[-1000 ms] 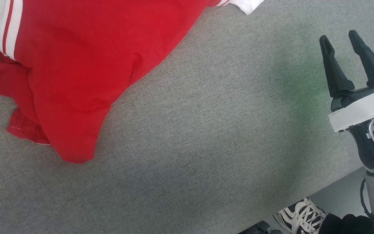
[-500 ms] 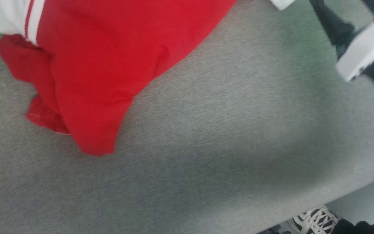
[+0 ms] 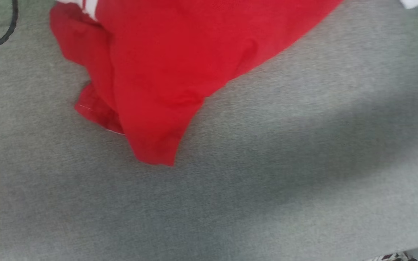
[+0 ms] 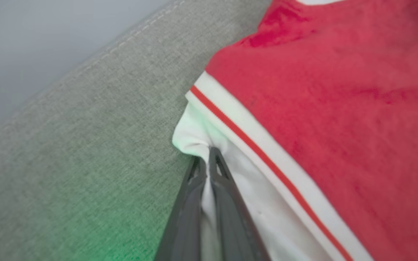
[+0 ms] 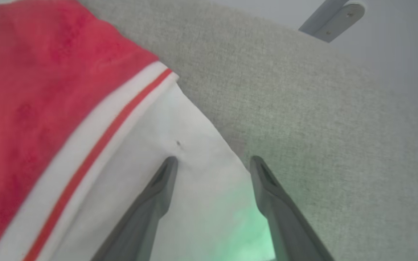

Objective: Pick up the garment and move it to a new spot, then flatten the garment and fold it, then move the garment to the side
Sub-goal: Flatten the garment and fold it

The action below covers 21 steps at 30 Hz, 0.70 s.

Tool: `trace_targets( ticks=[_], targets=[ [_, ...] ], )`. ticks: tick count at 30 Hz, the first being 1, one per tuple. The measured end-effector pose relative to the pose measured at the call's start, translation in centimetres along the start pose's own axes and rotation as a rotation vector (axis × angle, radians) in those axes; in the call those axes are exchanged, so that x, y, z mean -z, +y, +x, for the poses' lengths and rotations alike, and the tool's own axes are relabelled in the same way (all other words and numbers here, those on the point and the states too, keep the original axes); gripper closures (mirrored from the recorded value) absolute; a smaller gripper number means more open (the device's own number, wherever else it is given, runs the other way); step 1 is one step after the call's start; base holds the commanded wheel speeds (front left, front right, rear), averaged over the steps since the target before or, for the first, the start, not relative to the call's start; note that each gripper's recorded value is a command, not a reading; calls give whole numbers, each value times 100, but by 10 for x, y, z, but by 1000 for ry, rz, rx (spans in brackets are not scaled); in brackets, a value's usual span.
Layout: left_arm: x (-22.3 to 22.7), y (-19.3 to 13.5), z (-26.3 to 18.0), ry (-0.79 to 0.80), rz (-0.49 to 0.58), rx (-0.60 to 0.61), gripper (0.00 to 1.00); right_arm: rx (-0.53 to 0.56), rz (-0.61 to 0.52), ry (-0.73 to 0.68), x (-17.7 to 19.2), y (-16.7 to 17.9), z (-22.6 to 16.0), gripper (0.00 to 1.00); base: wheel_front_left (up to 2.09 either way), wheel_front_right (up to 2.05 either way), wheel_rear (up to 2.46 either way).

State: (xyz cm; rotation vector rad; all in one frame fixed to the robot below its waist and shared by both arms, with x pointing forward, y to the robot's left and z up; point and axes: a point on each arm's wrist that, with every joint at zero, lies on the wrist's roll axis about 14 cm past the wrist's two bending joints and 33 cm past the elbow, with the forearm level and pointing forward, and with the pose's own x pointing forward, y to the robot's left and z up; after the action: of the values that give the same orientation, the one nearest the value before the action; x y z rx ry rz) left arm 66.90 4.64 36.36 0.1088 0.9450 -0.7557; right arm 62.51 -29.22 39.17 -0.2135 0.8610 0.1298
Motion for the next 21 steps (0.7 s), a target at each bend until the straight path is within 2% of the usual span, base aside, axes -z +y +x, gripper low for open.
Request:
trace_targets(
  ticks=[3,4,5,6,7,8,9,16,21],
  targets=[
    [3,2,1,-2,5,1,100,-22,22,18,-1,5,14,0,0,0,0],
    [3,4,1,-3,6,0,100,-33,25,27,-1,8,17,11,0,0,0],
    [3,5,2,-6,7,-1,100,-43,34,35,0,10,20,54,0,0,0],
    [4,5,2,-7,6,1,100,-54,41,46,2,12,22,54,0,0,0],
    [4,5,2,-10,2,4,100,-63,45,54,2,14,23,72,0,0,0],
    [4,5,3,-13,1,5,100,-70,47,59,3,15,24,72,0,0,0],
    [3,5,3,-19,3,5,100,-78,45,63,3,18,24,100,0,0,0],
    [-8,6,-2,-112,2,-15,100,-76,38,-8,-12,16,19,100,0,0,0],
    [-26,7,-18,-254,-10,-45,100,-55,65,-173,-49,5,2,100,0,0,0]
  ],
)
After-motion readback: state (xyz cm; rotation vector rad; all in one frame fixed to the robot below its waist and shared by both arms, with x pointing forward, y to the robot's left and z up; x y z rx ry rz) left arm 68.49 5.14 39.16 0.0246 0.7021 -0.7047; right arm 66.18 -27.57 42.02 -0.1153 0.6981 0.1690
